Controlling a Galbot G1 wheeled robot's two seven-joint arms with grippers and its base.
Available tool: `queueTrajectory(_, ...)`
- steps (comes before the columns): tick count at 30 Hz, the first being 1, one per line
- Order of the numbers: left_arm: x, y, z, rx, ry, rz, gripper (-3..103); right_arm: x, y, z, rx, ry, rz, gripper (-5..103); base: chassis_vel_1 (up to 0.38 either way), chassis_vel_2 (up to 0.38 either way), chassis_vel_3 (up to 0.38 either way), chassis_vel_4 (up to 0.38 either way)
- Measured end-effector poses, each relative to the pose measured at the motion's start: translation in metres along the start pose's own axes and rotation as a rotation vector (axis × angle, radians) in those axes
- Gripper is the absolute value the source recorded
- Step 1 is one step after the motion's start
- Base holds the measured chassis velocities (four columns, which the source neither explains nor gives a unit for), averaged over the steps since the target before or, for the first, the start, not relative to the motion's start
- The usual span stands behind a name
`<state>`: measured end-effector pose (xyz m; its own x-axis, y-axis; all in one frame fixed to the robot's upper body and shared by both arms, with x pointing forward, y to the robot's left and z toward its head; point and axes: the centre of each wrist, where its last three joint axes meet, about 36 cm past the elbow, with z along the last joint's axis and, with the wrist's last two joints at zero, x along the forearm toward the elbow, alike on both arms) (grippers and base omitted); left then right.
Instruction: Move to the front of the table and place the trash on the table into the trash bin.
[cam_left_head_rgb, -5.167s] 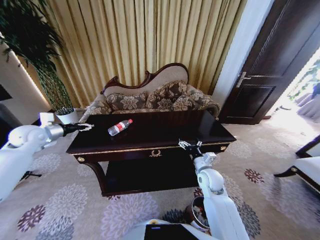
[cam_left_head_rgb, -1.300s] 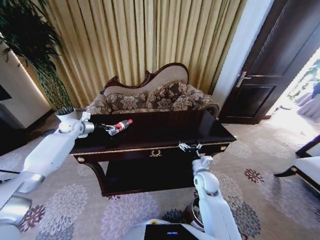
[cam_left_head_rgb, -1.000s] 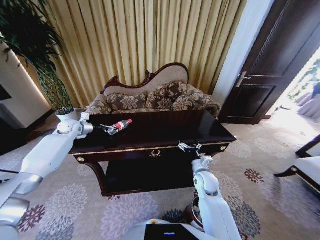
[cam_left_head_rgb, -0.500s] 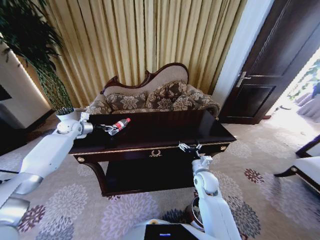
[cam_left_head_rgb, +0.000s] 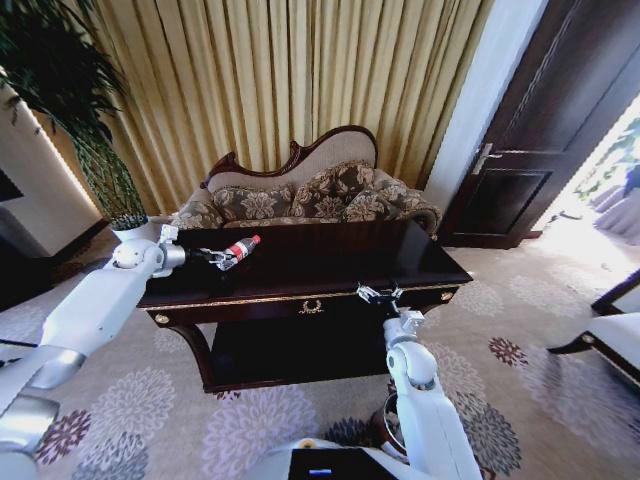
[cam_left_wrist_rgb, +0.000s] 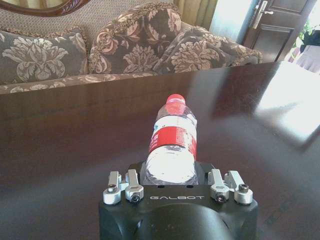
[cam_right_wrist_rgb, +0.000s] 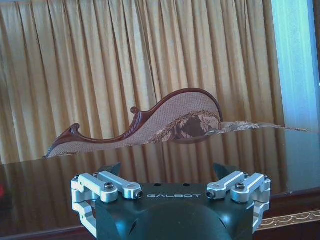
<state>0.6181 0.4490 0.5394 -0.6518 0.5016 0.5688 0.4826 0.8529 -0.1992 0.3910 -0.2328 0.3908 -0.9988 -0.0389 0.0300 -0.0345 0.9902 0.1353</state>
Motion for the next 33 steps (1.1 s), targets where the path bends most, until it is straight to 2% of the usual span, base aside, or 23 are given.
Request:
queueTrajectory(12,0.002,-0.001,0.000,-0.022,-0.013,-0.007,57,-0.004,0.000,-0.001,0.002,-0.004,-0.005,100,0.000,0.000,0.000,0.000)
queueTrajectory(21,0.014,-0.003,-0.011,-0.051,-0.056,-0.026,55,-0.008,-0.002,-0.003,0.008,-0.007,-0.010,100,0.000,0.000,0.000,0.000)
queueTrajectory(26,0.018,-0.011,-0.020,-0.077,-0.082,-0.023,57,-0.010,-0.001,-0.004,0.007,-0.007,-0.015,100,0.000,0.000,0.000,0.000)
queueTrajectory(27,0.022,-0.016,-0.026,-0.094,-0.094,-0.018,61,-0.011,0.000,-0.004,0.006,-0.008,-0.017,100,0.000,0.000,0.000,0.000)
queueTrajectory(33,0.033,-0.036,-0.043,-0.155,-0.133,-0.004,57,-0.013,0.001,-0.004,-0.003,-0.010,-0.019,100,0.000,0.000,0.000,0.000)
